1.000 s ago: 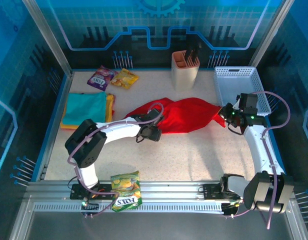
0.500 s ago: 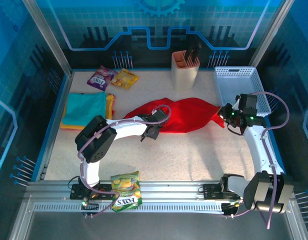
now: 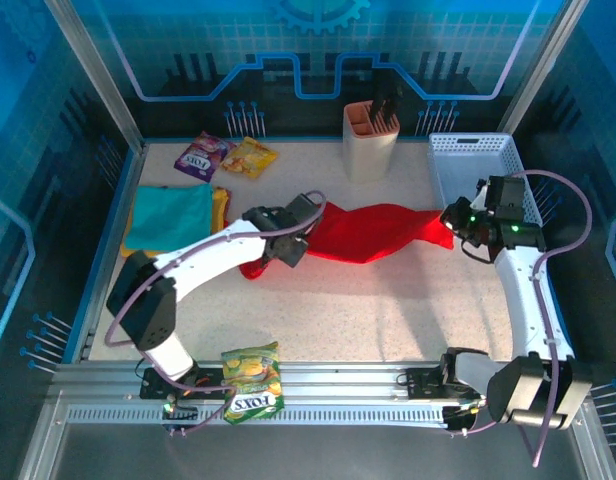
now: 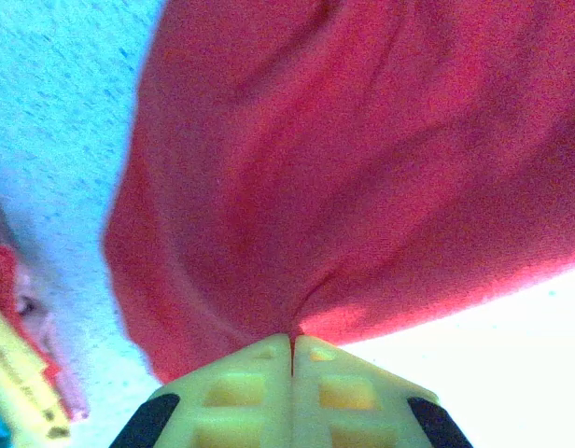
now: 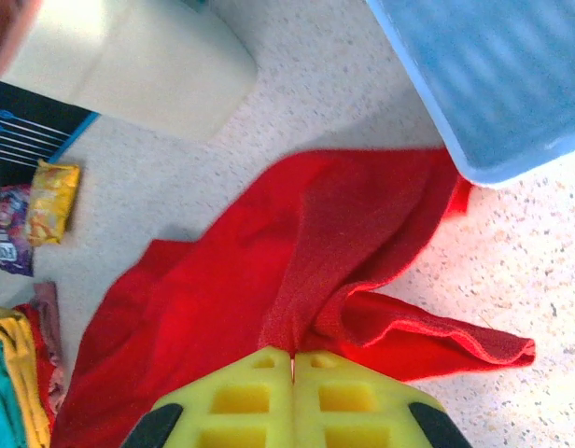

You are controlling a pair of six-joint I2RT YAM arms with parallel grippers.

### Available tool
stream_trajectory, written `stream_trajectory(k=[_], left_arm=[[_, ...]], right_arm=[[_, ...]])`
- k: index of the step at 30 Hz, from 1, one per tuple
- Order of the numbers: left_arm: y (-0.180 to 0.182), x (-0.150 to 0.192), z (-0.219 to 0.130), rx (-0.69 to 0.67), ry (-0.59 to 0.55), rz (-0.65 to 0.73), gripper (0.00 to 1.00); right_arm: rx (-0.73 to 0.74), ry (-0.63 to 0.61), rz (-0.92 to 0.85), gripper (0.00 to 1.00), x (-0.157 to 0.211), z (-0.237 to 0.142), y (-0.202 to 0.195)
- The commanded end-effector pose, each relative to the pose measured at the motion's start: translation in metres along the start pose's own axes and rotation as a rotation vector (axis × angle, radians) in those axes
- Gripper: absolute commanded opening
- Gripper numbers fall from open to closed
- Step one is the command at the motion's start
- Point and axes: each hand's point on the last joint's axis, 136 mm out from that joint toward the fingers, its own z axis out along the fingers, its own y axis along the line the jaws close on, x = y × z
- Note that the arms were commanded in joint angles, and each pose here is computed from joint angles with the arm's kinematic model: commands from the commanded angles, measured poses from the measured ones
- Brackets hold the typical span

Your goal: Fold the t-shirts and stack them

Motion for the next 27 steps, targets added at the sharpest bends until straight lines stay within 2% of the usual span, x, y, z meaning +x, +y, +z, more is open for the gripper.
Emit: stream_trajectory(k=[1, 7, 11, 15, 18, 19, 22, 23, 25, 27], left_arm=[[0.008, 0.006, -0.021, 0.069, 0.051, 0.081, 0.02], [0.040, -0.042, -0.017, 0.039, -0.002, 0.118, 0.02], [0.065, -0.066, 0.000, -0.011, 0.019, 0.139, 0.02], [0.086, -0.097, 0.027, -0.046, -0.027, 0.141, 0.04], [0.112, -0.120, 0.045, -0.121, -0.036, 0.118, 0.07], [0.123, -0.126, 0.050, -0.155, -0.032, 0.098, 0.17], [0.147, -0.135, 0.049, -0.205, -0.020, 0.002, 0.34], [0.150, -0.134, 0.047, -0.204, -0.013, -0.033, 0.45], [0.150, -0.128, 0.041, -0.198, -0.008, -0.086, 0.59], [0.146, -0.115, 0.035, -0.185, 0.004, -0.170, 0.61]], right_arm=[[0.000, -0.007, -0.015, 0.00, -0.002, -0.019, 0.007], [-0.012, -0.002, -0.003, 0.00, -0.006, -0.018, 0.011], [-0.005, -0.008, 0.002, 0.00, -0.009, -0.016, 0.010], [-0.006, 0.000, 0.009, 0.00, -0.010, -0.010, 0.010], [-0.013, 0.011, 0.019, 0.00, -0.008, -0.005, 0.009], [-0.015, 0.015, 0.022, 0.00, -0.008, -0.004, 0.009], [-0.021, 0.017, 0.023, 0.00, -0.007, -0.002, 0.010], [-0.023, 0.018, 0.020, 0.00, -0.006, -0.002, 0.011], [-0.023, 0.018, 0.018, 0.00, -0.006, -0.001, 0.010], [-0.026, 0.018, 0.018, 0.00, -0.005, 0.000, 0.010]])
